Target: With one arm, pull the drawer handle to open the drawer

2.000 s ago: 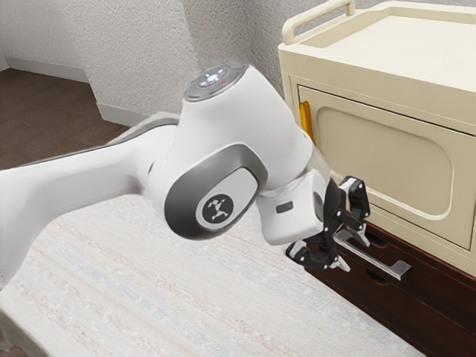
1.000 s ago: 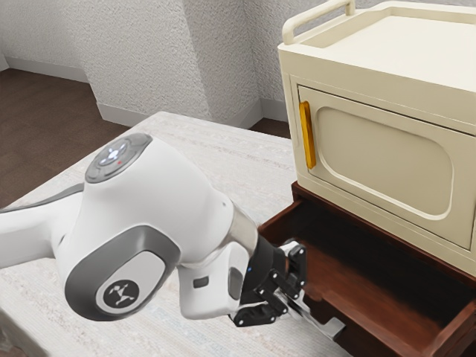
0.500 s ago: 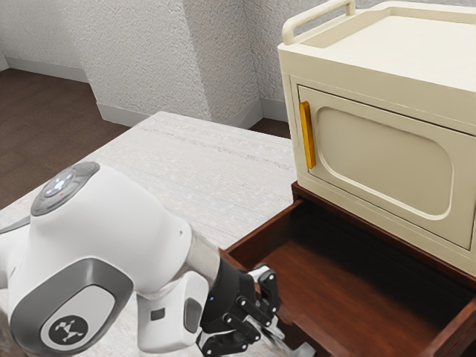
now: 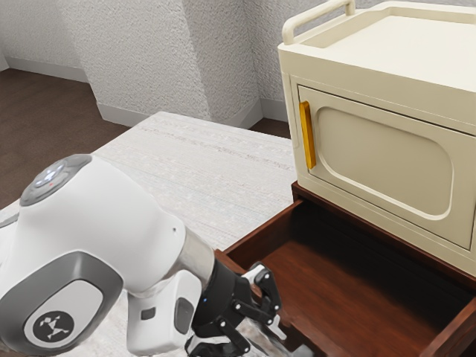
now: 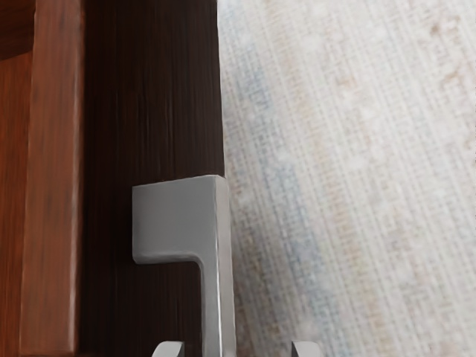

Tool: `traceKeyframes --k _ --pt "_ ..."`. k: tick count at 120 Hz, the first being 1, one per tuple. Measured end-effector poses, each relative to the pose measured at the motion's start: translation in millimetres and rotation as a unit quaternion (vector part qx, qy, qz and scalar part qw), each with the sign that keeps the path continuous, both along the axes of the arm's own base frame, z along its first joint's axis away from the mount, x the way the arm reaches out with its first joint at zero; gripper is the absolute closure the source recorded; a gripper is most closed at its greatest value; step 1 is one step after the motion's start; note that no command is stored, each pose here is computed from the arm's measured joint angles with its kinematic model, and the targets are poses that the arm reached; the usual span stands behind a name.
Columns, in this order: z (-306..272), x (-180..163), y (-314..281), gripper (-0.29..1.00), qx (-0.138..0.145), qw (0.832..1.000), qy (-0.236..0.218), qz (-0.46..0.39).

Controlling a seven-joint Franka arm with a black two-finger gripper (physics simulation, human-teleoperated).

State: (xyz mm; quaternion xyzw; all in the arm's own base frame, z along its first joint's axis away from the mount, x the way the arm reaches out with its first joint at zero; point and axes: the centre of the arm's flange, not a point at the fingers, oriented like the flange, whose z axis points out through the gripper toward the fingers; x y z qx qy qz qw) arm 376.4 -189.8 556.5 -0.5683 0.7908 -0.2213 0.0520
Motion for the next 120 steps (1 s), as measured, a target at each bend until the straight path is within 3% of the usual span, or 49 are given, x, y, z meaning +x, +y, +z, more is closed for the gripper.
traceKeyframes --k 20,41,59,82,101,120 --pt "93.0 -5.2 -6.3 0.48 -0.023 1.000 -0.019 -0.011" --pt "152.3 56.7 12.9 0.34 0.007 0.999 0.049 0.015" --pt "143.9 113.3 74.5 0.17 0.057 0.984 0.147 0.081" --pt "127.0 123.8 122.8 0.07 0.118 0.957 0.222 0.145" --pt "115.2 125.6 145.3 0.03 0.132 0.936 0.257 0.200" --pt "112.8 123.9 136.2 0.02 0.138 0.931 0.264 0.211"
